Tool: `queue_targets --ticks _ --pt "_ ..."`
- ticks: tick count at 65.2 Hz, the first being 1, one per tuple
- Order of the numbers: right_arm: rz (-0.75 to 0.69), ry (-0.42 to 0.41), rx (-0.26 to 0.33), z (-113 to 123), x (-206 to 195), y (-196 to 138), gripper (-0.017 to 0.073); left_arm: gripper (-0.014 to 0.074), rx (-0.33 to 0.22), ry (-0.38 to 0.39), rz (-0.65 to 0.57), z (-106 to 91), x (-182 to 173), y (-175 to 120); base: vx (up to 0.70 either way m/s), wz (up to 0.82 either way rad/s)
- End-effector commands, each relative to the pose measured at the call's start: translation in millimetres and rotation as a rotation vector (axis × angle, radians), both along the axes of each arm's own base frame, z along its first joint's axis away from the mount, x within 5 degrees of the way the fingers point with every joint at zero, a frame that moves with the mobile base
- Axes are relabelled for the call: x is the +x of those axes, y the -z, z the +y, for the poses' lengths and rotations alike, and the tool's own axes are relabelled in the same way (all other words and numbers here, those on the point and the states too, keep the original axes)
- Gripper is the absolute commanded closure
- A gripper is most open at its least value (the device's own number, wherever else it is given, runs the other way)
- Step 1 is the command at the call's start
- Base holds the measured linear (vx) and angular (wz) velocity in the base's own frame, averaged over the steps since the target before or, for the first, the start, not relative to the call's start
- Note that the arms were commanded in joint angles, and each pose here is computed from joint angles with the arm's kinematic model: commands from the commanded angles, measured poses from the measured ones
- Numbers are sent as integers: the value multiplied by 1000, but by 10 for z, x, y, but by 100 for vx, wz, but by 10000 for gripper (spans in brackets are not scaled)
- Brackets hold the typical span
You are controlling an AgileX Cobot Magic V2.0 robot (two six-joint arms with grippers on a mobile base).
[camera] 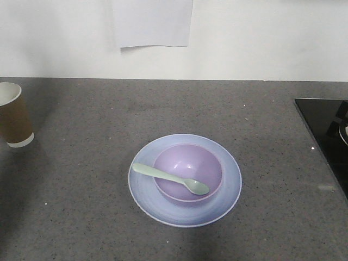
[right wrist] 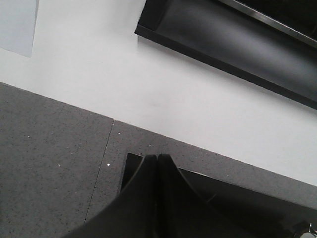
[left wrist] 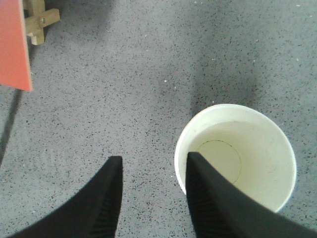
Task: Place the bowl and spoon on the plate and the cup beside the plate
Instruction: 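Move the left gripper over the paper cup and grasp its rim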
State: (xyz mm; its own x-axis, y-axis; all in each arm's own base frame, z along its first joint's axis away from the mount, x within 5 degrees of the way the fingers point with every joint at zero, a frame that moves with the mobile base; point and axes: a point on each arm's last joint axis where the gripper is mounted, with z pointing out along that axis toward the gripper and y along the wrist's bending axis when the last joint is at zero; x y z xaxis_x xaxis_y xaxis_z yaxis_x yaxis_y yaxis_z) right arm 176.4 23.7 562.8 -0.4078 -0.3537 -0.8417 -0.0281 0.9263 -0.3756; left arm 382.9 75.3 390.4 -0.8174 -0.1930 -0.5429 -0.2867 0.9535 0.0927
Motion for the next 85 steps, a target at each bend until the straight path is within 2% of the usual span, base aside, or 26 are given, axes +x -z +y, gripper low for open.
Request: queue_targets --ticks 1,29,85 --pt "-52 10 -10 -50 -83 -92 566 304 23 12 -93 -13 -60 -219 0 0" --pt "-42 -28 3 -14 -82 -82 564 304 24 28 -47 18 140 31 0 0" --pt "-39 -34 5 -8 -82 -80 565 305 3 30 66 59 410 507 0 0"
